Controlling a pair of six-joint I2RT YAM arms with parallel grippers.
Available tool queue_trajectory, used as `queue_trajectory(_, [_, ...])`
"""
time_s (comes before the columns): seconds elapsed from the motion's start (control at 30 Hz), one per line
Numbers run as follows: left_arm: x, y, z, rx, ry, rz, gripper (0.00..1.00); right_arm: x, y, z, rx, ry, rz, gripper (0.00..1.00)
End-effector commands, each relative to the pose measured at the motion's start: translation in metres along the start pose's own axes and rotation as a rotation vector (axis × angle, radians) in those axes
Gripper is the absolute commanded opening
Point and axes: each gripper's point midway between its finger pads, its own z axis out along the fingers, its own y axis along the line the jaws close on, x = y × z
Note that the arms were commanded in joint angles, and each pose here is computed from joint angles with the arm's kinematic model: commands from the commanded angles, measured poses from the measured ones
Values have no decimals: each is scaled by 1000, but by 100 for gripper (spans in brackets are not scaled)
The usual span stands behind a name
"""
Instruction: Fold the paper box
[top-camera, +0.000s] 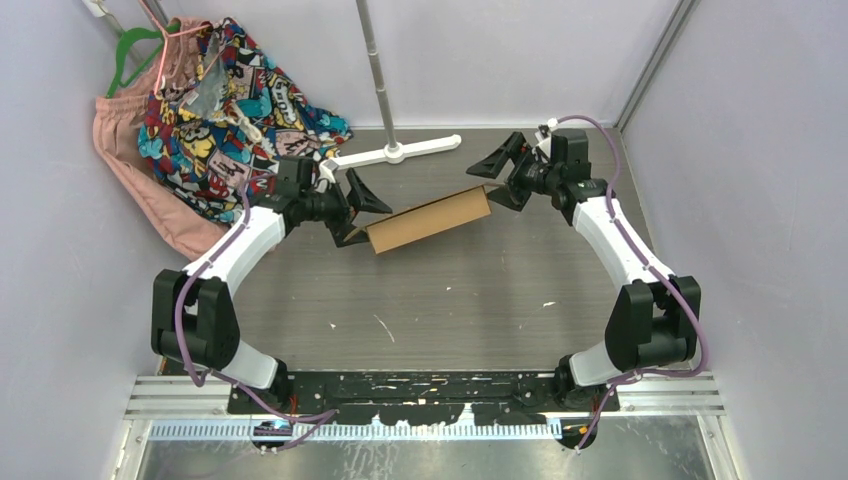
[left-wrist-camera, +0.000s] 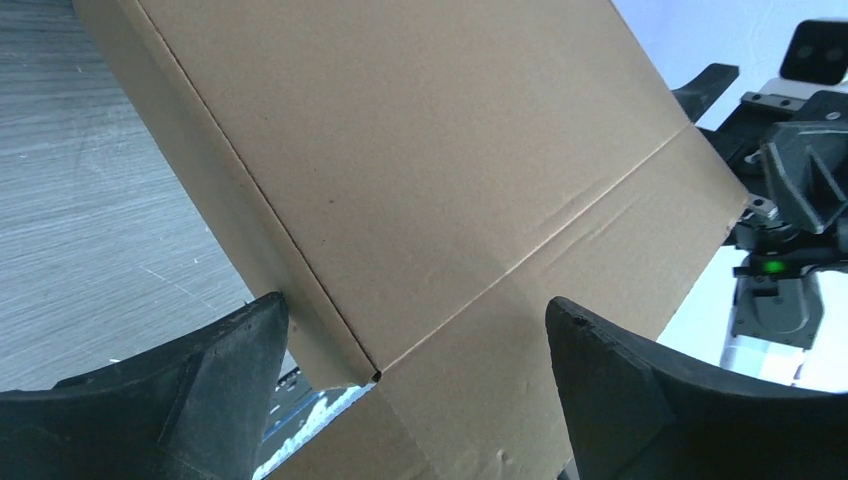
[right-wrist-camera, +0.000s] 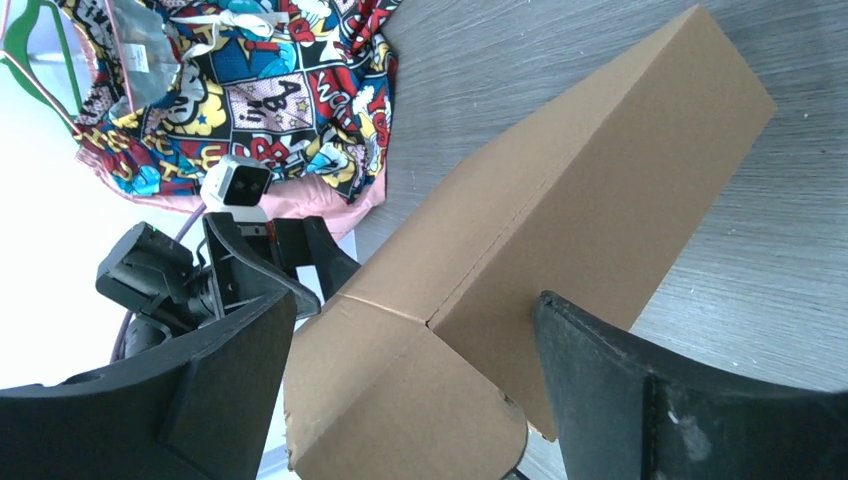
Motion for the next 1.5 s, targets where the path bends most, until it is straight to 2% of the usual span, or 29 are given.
queue_trajectory(0.0, [9, -97, -26, 325, 72, 140, 96, 64, 32, -11, -143, 269, 102, 89])
queue_trajectory(0.27, [-3, -111, -32, 429, 64, 53, 96, 76, 21, -13, -135, 289, 124, 82])
queue_trajectory(0.57, [-9, -108, -27, 481, 73, -28, 96, 85, 15, -17, -134, 303, 140, 82])
queue_trajectory(1.03, [-3, -95, -26, 479, 65, -102, 96, 71, 36, -14, -172, 302, 149, 83])
queue_trajectory(1.47, [20, -63, -27, 423, 60, -142, 97, 61, 56, -17, -219, 294, 148, 83])
